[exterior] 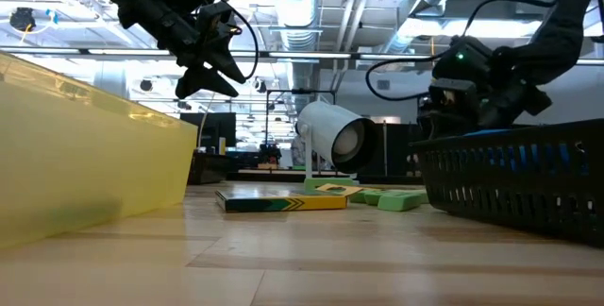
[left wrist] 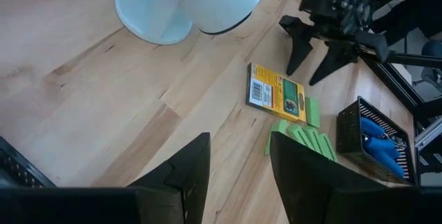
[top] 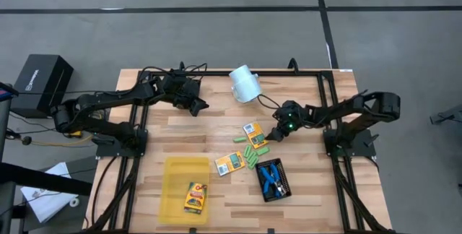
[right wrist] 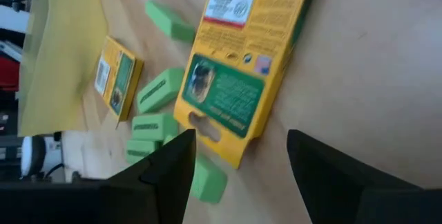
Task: Pick & Place School Supplies
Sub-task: Put the yellow crayon box into the yellow bin
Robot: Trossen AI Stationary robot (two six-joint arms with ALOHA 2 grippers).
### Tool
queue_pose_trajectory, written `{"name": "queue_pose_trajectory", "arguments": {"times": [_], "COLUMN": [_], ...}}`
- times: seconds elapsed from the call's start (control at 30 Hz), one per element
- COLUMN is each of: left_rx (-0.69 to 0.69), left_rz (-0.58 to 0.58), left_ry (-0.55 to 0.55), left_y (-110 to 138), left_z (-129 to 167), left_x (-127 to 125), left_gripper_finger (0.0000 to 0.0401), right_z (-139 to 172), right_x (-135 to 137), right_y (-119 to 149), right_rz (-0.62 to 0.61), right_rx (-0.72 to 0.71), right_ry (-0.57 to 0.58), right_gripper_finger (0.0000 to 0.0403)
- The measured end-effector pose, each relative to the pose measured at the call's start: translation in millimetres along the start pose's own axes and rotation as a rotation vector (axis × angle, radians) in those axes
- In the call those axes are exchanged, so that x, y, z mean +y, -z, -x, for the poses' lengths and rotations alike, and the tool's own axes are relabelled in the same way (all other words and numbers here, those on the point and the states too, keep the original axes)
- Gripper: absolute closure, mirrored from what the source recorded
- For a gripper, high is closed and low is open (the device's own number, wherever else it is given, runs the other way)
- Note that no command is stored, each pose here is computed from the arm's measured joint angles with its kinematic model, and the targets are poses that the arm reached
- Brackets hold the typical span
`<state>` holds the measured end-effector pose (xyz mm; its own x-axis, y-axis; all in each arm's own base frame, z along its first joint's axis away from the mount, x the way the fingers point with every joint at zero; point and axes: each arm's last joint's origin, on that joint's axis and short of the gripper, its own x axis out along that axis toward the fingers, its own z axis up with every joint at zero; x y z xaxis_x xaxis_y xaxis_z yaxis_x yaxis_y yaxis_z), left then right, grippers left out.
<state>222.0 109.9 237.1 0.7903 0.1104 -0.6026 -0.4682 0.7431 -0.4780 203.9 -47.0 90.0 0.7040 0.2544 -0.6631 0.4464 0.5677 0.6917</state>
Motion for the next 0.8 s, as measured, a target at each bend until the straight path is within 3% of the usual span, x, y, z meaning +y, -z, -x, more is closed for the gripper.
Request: {"name": "queue_pose_trajectory", "arguments": {"times": [0.37,0.8], "left_rx": [0.002,0.002], "left_rz": [0.000,0.000], "left_ry": [0.004,0.005], "left_y": [0.1,0.1], "left_z": [0.0,0.0], "left_x": [0.0,0.0], "left_gripper_finger": [0.0256,0.0256], "right_z": [-6.2,-5.1], "right_x": [11.7,14.3], "right_y": [10.4,-7.4], "right_rz": [-0.070,-0.078], "right_rx": [0.055,-0.005], "right_ry": [-0.047,-0.046], "right_gripper_finger": [0.0191,0.0191]}}
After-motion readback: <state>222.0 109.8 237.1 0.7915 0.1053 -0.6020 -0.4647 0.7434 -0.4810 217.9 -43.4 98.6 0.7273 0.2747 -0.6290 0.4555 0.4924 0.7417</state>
